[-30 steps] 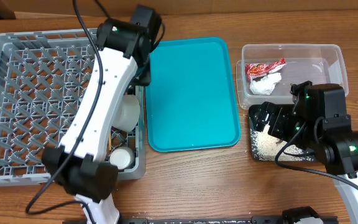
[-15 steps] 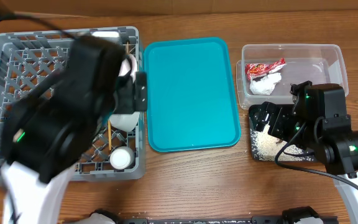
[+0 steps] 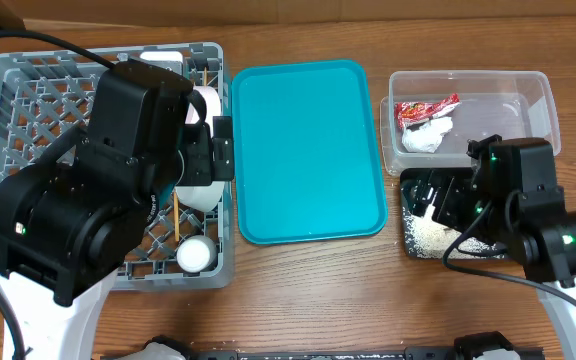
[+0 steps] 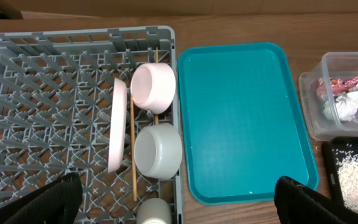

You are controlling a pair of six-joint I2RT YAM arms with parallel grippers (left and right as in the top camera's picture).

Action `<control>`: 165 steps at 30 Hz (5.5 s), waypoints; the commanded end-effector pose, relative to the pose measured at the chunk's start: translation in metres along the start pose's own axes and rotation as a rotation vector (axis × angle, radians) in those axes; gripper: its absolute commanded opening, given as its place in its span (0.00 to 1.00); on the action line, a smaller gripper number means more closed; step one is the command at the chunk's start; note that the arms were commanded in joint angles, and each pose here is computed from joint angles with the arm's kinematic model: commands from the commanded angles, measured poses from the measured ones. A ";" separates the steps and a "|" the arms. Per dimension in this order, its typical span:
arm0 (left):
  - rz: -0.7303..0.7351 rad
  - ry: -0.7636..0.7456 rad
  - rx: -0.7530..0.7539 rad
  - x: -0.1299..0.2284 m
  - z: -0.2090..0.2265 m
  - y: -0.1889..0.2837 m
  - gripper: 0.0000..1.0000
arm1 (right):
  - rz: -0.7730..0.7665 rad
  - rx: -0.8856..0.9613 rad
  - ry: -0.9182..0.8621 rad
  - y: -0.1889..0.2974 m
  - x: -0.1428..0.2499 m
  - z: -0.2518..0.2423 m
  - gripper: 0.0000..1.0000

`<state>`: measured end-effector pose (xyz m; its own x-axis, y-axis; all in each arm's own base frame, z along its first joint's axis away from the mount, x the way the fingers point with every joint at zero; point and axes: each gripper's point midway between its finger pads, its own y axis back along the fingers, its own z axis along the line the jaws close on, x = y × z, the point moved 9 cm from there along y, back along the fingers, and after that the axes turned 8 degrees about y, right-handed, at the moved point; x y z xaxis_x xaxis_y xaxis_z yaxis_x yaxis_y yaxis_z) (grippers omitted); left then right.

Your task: Sort waste into correct bins and load items into the dishwasher

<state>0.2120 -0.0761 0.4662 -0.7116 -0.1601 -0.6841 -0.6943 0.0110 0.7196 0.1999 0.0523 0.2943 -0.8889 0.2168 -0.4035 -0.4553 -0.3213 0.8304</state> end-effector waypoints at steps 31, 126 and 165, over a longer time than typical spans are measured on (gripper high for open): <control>0.024 -0.008 0.000 -0.001 -0.005 -0.009 1.00 | -1.102 -0.071 0.226 -0.053 0.074 -0.082 1.00; -0.723 -0.178 0.079 0.236 0.113 -0.179 1.00 | -1.053 -0.006 0.267 -0.067 0.078 -0.089 1.00; -0.723 -0.178 0.079 0.236 0.113 -0.179 1.00 | -1.053 -0.006 0.267 -0.067 0.078 -0.089 1.00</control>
<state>0.1566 -0.0057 0.1633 -0.0829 -0.0062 -0.9965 -0.9955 0.0468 0.0825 0.1562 0.0097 0.1747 -0.0424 0.1852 -0.9818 -0.9941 -0.1064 0.0229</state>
